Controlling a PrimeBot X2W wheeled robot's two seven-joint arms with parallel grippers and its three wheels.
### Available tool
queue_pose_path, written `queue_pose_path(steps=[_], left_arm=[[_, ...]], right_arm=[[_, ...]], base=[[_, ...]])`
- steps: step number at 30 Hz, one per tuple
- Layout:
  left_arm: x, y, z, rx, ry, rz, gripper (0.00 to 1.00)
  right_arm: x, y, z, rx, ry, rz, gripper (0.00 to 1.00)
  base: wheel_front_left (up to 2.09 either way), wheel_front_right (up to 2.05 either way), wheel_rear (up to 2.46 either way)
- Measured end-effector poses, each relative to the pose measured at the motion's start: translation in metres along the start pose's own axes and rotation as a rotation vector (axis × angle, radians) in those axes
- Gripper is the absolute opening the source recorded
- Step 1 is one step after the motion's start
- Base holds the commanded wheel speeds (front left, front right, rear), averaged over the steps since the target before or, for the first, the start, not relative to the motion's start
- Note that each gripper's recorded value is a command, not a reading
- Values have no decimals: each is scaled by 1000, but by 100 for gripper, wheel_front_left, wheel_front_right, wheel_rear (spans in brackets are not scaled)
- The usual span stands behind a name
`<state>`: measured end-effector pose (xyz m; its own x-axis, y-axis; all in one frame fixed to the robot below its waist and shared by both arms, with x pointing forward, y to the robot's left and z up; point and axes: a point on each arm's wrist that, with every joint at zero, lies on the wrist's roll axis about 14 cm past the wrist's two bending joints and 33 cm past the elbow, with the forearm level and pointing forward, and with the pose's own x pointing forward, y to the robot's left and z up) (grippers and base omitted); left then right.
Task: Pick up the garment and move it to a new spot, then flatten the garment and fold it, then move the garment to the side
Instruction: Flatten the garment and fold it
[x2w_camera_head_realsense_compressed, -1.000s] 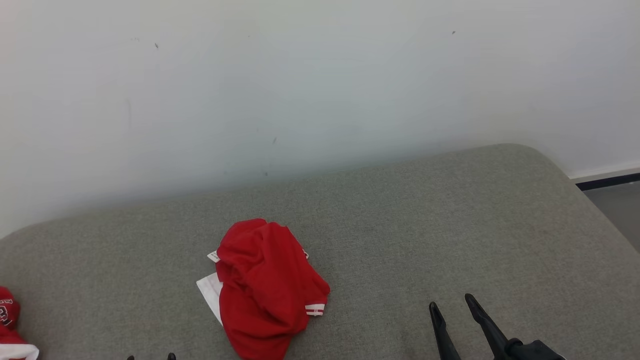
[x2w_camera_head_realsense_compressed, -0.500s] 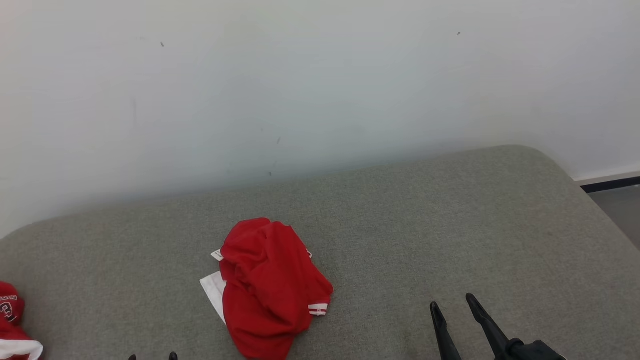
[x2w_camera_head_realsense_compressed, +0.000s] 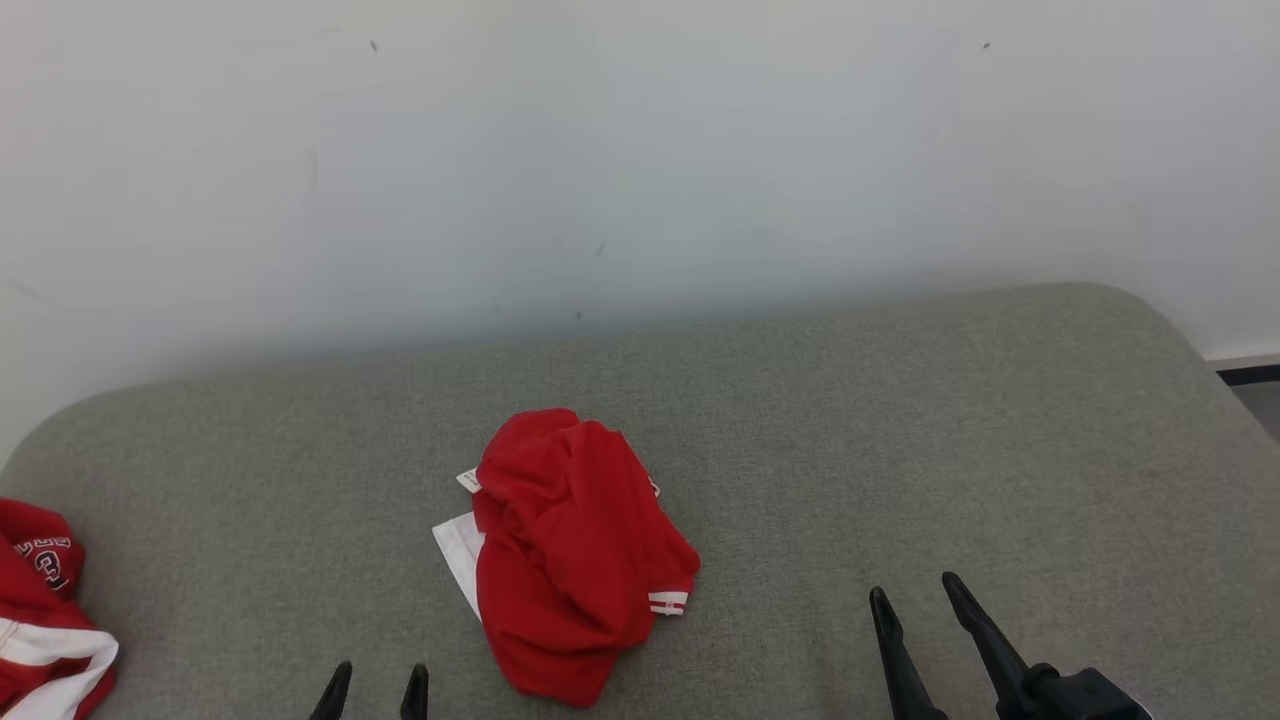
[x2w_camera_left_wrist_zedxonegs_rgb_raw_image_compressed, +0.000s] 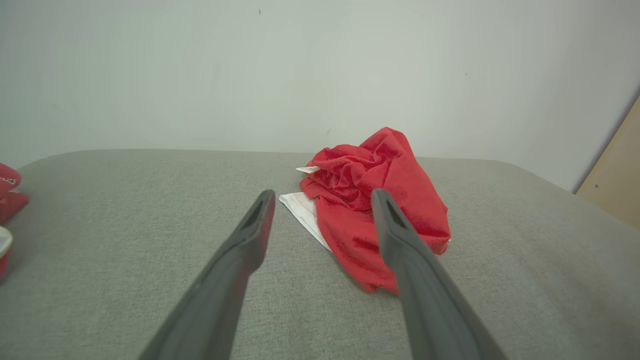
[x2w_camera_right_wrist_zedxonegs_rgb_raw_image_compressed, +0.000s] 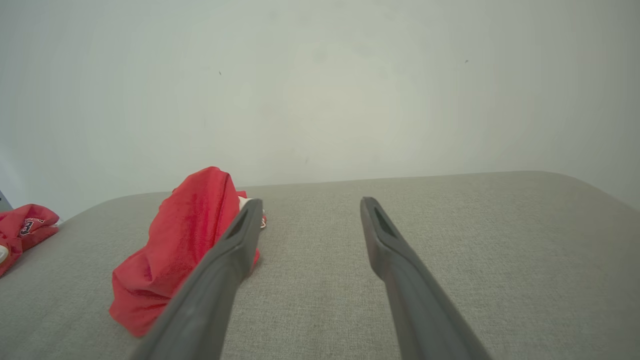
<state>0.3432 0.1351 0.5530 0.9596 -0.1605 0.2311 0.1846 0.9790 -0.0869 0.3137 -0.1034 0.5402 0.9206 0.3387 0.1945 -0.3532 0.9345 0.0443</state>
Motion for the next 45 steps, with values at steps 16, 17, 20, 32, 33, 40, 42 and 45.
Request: queue_pose_path(steps=[16,17,20,32,33,40,42,45], left_arm=[[95,-65,-21,-138,43,-246,100],[103,-70,-21,-138,41,-267,100],[129,-88,-18,-128,29,-335,100],[176,-104,-120,44,421,-445,100],[175,-106,-129,50,454,-453,100],[192,-138,-125,-7,365,-532,0],[200,-153,-107,-76,295,-550,0],[209,-182,-70,-159,184,-612,0]], right_arm=[[46,-3,-8,8,12,58,100],[50,-5,-9,8,12,57,100],[57,-12,-16,5,29,47,100],[78,-38,-32,30,45,-25,100],[78,-41,-33,30,46,-34,100],[71,-63,-44,28,77,-117,100],[68,-67,-45,29,82,-134,100],[65,-67,-44,30,84,-143,100]], base=[[0,0,0],[0,0,0],[0,0,0],[0,0,0],[0,0,0],[0,0,0],[0,0,0],[0,0,0]])
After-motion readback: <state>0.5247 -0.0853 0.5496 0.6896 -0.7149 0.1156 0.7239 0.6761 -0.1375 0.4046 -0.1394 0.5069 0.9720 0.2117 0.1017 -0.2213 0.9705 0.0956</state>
